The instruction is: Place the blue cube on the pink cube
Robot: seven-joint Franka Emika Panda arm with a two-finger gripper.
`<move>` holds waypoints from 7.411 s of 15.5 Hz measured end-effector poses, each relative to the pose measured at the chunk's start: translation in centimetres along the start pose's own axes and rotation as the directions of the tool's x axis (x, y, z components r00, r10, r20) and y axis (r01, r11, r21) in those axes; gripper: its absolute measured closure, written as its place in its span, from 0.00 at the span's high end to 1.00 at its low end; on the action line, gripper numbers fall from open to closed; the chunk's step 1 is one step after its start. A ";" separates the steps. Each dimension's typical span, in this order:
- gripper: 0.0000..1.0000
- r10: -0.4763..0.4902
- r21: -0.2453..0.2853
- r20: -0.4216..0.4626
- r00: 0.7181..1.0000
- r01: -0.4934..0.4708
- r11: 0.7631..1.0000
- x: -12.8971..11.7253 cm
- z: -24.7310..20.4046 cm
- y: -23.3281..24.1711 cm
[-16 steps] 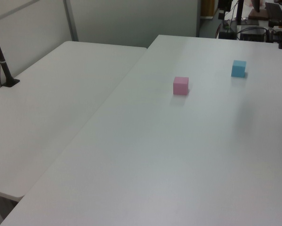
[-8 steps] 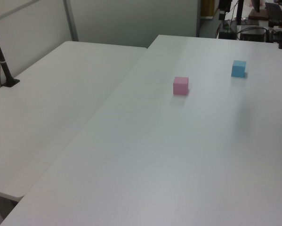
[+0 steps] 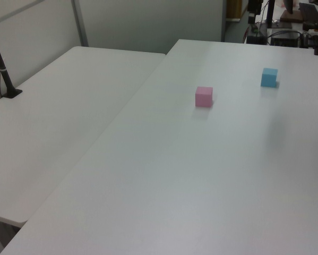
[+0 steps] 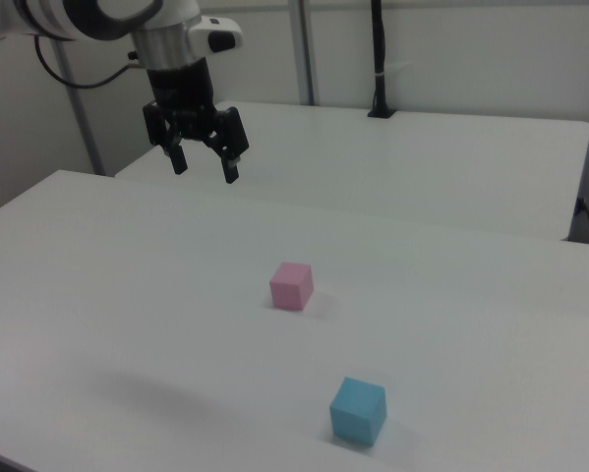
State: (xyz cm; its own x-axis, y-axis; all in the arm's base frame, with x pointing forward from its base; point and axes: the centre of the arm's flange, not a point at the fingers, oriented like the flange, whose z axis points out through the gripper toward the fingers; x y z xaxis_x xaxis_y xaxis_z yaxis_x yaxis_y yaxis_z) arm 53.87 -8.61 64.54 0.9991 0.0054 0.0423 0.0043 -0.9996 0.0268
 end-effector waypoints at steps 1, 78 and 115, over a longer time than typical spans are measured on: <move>1.00 0.000 0.000 0.001 1.000 0.000 1.000 0.0 0.0 0.0; 0.62 -0.053 0.065 0.091 0.994 0.047 0.997 -4.2 29.1 22.0; 0.62 0.014 0.065 -0.031 0.999 -0.012 0.998 12.8 20.4 0.6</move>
State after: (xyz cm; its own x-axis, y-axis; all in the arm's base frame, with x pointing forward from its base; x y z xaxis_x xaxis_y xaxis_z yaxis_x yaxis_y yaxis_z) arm 67.48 -9.67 44.72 0.9973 -0.0075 0.0733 -0.0046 -0.9992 -0.0389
